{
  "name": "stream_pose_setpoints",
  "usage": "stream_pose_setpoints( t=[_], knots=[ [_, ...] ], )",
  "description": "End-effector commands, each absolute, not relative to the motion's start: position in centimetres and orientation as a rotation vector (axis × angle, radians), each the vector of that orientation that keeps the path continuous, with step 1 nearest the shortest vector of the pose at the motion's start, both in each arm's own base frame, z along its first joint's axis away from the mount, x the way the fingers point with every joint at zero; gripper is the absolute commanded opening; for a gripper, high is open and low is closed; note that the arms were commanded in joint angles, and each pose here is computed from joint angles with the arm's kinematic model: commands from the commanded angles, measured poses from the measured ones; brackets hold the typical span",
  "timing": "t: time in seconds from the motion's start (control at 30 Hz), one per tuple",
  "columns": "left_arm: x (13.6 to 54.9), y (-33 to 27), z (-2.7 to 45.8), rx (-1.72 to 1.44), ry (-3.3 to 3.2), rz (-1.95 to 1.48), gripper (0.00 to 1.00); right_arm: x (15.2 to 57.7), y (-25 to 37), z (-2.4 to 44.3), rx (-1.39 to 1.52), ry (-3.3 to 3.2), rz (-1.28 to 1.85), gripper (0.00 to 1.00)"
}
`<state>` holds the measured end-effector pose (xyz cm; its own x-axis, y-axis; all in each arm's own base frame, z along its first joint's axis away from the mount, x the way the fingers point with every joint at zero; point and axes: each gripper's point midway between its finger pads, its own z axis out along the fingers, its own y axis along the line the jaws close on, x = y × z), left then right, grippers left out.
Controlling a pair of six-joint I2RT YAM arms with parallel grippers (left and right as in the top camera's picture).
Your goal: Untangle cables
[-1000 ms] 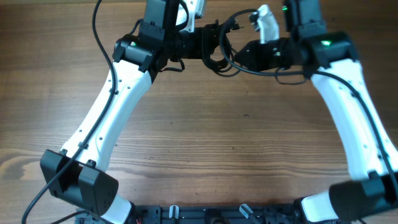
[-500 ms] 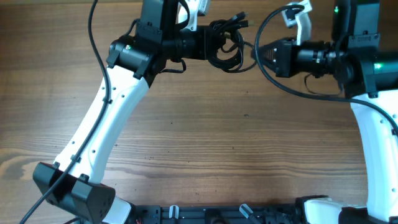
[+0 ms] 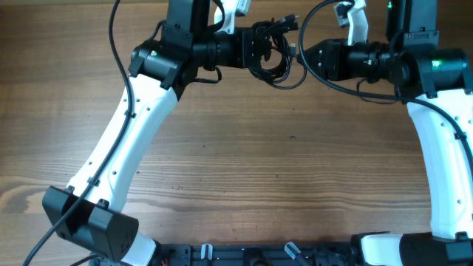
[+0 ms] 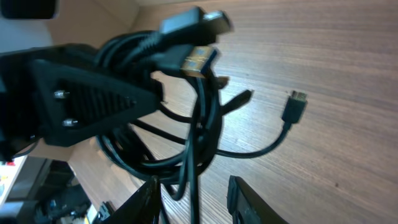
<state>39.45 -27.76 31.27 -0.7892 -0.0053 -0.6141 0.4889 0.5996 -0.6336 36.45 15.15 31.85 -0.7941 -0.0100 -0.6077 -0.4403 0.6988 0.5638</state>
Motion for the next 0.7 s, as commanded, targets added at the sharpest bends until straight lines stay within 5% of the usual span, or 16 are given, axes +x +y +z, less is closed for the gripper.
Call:
stream_pose_setpoints(
  t=[0.0,0.43,0.67],
  knots=[
    [40.4,-26.6,30.3,0.262,2.302,-1.055,0.04,36.4,16.3,33.0,-0.436,2.266,0.983,0.36],
    [40.5,-26.3,30.0,0.223,2.325,-1.046,0.04,39.0,18.5,25.8,-0.255,2.524,0.720,0.29],
    [39.9,-26.8,30.2,0.249,2.325,-1.097,0.04,38.8,22.3,26.6,-0.498,2.400,0.990,0.29]
  ],
)
